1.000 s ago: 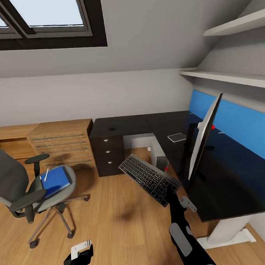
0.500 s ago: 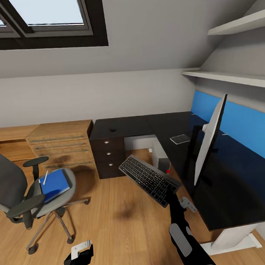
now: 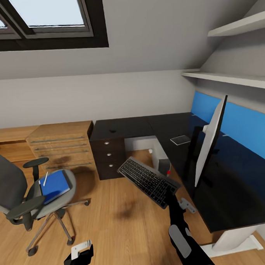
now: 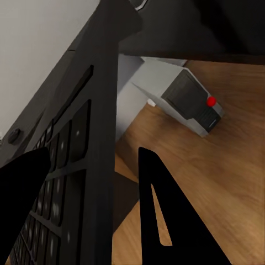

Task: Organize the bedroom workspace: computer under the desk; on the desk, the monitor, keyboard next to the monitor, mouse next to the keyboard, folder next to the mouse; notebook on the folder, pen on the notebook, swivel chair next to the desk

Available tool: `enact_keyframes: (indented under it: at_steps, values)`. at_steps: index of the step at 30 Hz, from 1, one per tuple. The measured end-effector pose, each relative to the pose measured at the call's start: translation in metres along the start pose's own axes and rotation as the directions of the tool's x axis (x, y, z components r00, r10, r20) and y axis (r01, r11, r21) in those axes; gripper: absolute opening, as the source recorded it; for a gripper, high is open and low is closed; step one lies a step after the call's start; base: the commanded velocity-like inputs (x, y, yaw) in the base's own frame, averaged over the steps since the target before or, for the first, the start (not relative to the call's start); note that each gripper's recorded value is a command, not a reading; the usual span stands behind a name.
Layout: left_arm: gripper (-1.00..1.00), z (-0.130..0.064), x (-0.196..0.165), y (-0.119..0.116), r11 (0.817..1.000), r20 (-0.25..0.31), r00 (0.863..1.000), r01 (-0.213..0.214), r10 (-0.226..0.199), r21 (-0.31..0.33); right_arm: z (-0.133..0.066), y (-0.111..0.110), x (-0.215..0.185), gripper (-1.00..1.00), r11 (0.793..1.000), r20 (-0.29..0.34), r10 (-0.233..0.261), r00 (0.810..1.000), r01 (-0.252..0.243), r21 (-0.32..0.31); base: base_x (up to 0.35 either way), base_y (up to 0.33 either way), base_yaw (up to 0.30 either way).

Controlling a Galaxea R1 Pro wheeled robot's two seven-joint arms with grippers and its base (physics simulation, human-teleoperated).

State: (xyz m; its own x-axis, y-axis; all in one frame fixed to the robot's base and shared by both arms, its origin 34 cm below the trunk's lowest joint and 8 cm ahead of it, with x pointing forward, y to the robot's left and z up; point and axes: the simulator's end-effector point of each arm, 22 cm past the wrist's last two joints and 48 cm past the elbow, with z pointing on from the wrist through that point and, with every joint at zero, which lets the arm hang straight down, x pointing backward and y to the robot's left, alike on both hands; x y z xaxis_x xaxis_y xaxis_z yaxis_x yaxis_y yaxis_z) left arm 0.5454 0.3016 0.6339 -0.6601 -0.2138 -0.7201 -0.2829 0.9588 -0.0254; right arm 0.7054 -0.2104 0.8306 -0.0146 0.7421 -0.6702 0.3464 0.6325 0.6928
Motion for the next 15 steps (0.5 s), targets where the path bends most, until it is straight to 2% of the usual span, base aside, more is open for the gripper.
enact_keyframes:
  at_steps: [7, 15]
  values:
    - [1.0, -0.001, -0.005, -0.002, 1.0, 0.01, 1.0, 0.002, -0.002, 0.004, -0.005, 0.005, 0.01, -1.0, 1.0, -0.025, -0.022, 0.999, 0.021, -0.016, 0.0, 0.0, 0.0]
    - [1.0, -0.003, -0.009, -0.01, 1.0, 0.019, 1.0, 0.007, -0.007, 0.017, -0.006, 0.011, 0.007, -1.0, 0.999, -0.019, -0.021, 1.0, 0.021, -0.026, 0.029, 0.014, 0.0]
